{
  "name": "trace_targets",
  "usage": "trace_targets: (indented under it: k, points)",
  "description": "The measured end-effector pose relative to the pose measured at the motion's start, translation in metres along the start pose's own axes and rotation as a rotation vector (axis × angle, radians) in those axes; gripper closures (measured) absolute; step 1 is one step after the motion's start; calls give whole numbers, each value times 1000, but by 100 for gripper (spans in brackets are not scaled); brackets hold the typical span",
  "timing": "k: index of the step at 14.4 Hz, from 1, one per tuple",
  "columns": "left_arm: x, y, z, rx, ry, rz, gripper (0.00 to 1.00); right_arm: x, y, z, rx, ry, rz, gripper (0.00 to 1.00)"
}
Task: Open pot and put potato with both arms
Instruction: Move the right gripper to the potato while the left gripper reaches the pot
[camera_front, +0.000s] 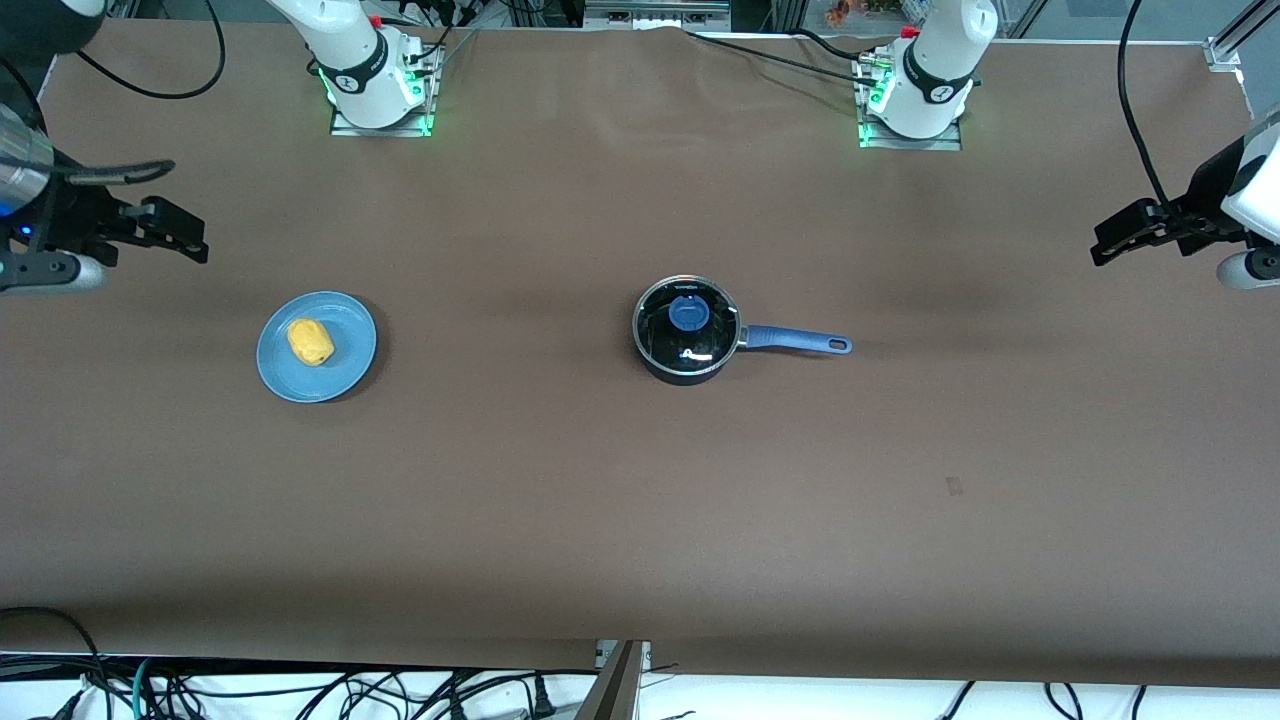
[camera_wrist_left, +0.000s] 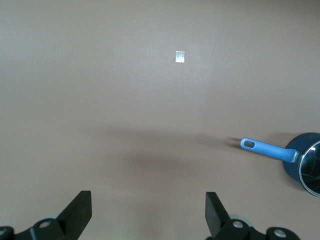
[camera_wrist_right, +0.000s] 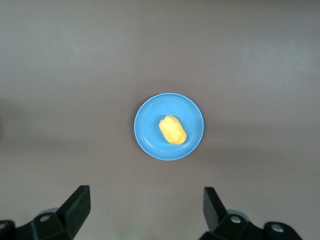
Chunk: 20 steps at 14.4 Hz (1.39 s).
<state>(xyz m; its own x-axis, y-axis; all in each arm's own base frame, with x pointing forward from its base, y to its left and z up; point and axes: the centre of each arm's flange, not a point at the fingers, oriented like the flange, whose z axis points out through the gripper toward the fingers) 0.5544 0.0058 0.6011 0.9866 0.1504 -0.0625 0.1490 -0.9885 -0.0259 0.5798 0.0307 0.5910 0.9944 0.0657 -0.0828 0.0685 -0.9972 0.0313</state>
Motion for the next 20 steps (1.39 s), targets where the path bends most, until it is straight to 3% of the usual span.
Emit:
trace_targets:
  k: [5, 9, 11, 15, 20]
  points:
    - [1, 0, 2, 1, -3, 0, 0, 11, 5, 22, 3, -38, 8, 0]
    - [1, 4, 3, -32, -12, 1, 0, 31, 20, 69, -9, -117, 17, 0]
    - [2, 6, 6, -36, -19, 4, 0, 45, 25, 103, -42, -149, -9, 0]
    - [0, 19, 11, -53, -34, 15, 0, 74, 30, 198, -58, -140, -104, 0]
    - [-3, 66, 25, -62, -66, -26, 0, 55, 22, 291, -45, -136, -143, 0]
